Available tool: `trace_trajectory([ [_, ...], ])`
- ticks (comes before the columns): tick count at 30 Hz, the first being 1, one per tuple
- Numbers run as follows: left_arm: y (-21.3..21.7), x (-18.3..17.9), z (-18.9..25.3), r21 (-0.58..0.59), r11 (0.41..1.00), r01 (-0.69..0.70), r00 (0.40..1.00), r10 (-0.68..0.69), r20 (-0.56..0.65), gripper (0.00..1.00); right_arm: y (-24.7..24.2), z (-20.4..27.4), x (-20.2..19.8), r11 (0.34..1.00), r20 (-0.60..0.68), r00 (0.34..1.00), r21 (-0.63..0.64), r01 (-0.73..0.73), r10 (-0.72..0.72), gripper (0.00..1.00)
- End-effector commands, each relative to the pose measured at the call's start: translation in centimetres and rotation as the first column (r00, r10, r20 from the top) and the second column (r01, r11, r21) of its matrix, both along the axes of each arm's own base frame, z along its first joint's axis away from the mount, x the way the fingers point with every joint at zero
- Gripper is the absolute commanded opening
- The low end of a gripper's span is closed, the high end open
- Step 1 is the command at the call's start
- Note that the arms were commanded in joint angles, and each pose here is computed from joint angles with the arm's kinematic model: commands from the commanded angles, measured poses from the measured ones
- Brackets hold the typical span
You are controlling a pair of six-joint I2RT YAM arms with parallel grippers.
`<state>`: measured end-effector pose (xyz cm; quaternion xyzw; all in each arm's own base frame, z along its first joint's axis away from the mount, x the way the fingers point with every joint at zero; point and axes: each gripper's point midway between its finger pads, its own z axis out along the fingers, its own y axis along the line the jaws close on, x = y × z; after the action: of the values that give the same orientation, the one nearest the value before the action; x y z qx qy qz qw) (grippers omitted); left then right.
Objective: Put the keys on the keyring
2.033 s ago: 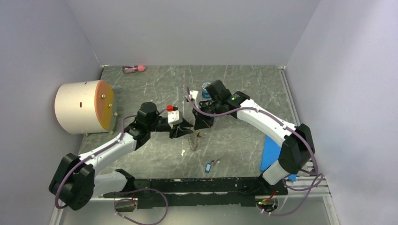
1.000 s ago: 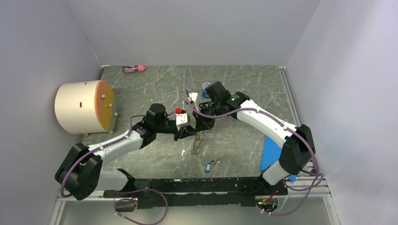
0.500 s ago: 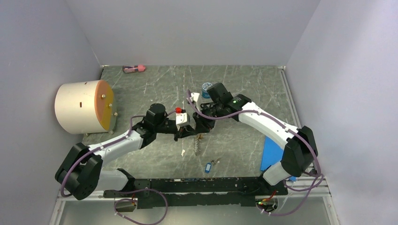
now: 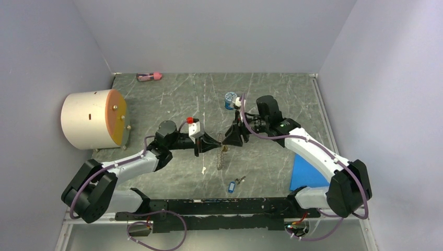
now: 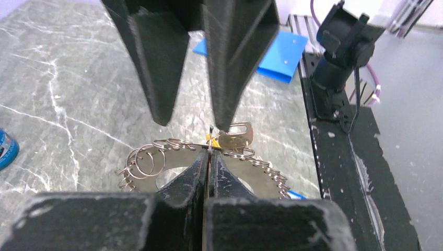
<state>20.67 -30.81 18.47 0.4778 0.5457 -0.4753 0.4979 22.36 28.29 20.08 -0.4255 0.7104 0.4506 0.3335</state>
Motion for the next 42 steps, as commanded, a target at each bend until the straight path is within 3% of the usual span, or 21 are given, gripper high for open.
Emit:
trace_trajectory([
  [1, 0.1, 0.4, 4.1, -0.169, 0.986, 0.000, 0.999, 0.009, 0.052, 0.02, 0.8, 2.8, -0.8, 0.989, 0.069, 0.995, 0.124, -0.079, 0.071, 0.51],
  [8, 1.5, 1.0, 5.7, -0.282, 0.959, -0.013, 0.999, 0.023, 0.031, 0.03, 0.4, 1.0, -0.9, 0.994, 0.040, 0.997, 0.089, -0.069, 0.066, 0.46],
  [13, 1.7, 1.1, 6.2, -0.302, 0.953, -0.004, 0.999, 0.016, 0.037, 0.03, 0.4, 0.6, -0.9, 0.995, 0.028, 0.997, 0.073, -0.073, 0.071, 0.22],
  [16, 1.7, 1.1, 6.4, -0.302, 0.953, 0.000, 0.999, 0.014, 0.043, 0.02, 0.3, 0.1, -0.6, 0.996, 0.020, 0.998, 0.053, -0.068, 0.067, 0.14],
  [22, 1.7, 1.1, 6.3, -0.296, 0.955, -0.006, 0.999, 0.021, 0.046, 0.03, 0.0, -0.4, 0.0, 0.999, 0.026, 0.999, 0.018, -0.036, 0.036, 0.11],
  [24, 1.8, 1.2, 6.2, -0.292, 0.956, -0.013, 0.999, 0.027, 0.044, 0.03, -0.2, -0.3, 0.2, 1.000, 0.041, 0.999, 0.015, -0.014, 0.014, 0.15],
  [28, 2.0, 1.4, 5.8, -0.285, 0.958, -0.029, 0.999, 0.040, 0.034, 0.03, -0.7, 0.2, 0.6, 0.999, 0.092, 0.995, 0.024, 0.042, -0.044, 0.37],
  [33, 2.0, 1.6, 5.1, -0.252, 0.967, -0.044, 0.998, 0.051, 0.024, 0.02, -1.9, 1.2, 1.4, 0.986, 0.173, 0.971, 0.052, 0.158, -0.165, 0.57],
  [42, 0.2, 2.2, 3.3, -0.115, 0.993, -0.038, 0.999, 0.041, 0.018, 0.03, -5.6, 2.0, 3.9, 0.873, 0.220, 0.845, 0.131, 0.470, -0.488, 0.93],
])
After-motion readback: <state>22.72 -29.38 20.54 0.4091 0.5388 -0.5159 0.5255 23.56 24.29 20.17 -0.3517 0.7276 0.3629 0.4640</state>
